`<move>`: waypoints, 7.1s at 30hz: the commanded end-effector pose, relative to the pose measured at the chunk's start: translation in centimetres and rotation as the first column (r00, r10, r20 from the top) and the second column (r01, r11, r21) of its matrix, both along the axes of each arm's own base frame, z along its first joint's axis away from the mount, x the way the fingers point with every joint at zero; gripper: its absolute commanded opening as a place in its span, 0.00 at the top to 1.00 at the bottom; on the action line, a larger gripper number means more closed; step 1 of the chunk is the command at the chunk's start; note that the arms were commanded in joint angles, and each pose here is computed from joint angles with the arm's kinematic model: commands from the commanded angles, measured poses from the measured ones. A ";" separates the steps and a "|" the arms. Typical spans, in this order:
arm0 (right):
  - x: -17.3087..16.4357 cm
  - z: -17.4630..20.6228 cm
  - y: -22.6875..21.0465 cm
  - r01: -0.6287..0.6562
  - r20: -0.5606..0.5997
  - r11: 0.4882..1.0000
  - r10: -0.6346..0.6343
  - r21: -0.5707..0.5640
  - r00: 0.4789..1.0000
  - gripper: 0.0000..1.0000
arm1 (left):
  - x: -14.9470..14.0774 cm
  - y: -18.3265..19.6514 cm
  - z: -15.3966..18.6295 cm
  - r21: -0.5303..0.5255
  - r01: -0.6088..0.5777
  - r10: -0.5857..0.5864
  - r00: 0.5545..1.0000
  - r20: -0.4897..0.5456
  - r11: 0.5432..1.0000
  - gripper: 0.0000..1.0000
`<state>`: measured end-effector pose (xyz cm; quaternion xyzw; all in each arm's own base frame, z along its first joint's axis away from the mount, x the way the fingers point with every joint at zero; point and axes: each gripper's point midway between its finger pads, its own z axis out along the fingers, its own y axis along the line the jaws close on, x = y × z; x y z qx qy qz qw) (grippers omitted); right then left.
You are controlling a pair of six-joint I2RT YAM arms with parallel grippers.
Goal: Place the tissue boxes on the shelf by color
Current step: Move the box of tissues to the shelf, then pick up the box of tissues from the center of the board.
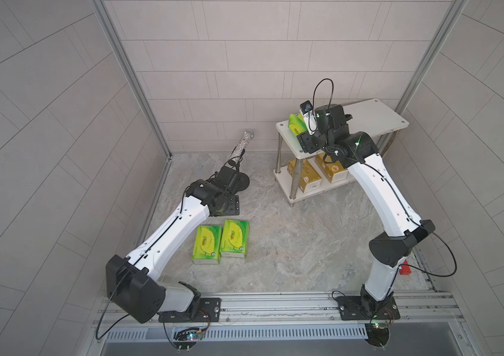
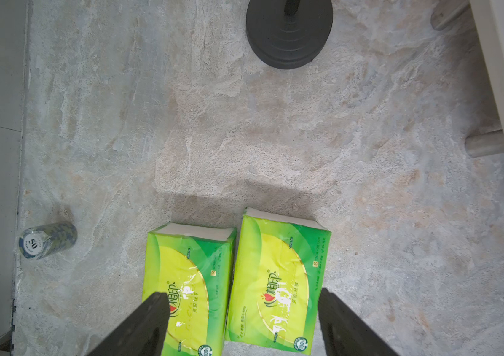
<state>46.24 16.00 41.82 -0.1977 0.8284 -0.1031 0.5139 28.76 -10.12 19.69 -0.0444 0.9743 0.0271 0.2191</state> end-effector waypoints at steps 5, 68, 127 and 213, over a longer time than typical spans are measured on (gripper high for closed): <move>1.8 -1.4 -5.3 0.146 -0.020 0.985 -0.149 -0.093 0.989 0.27 | 0.4 -0.2 0.6 0.007 0.016 -0.016 1.000 0.020 1.000 0.16; 8.7 -4.3 -27.3 -0.012 0.114 1.000 0.015 -0.025 0.993 0.33 | -4.3 -3.3 -5.4 0.037 0.174 -0.163 0.965 -0.208 0.984 0.16; -4.3 9.3 -23.6 0.198 0.339 0.849 -0.395 0.490 0.854 0.01 | -3.8 -3.5 -2.7 0.036 0.172 -0.168 0.980 -0.108 0.984 0.17; -22.2 -25.8 10.8 0.176 -0.557 0.732 0.315 0.658 0.769 0.20 | -2.9 -3.9 -6.2 -0.231 0.007 -0.033 0.993 -0.111 0.973 0.19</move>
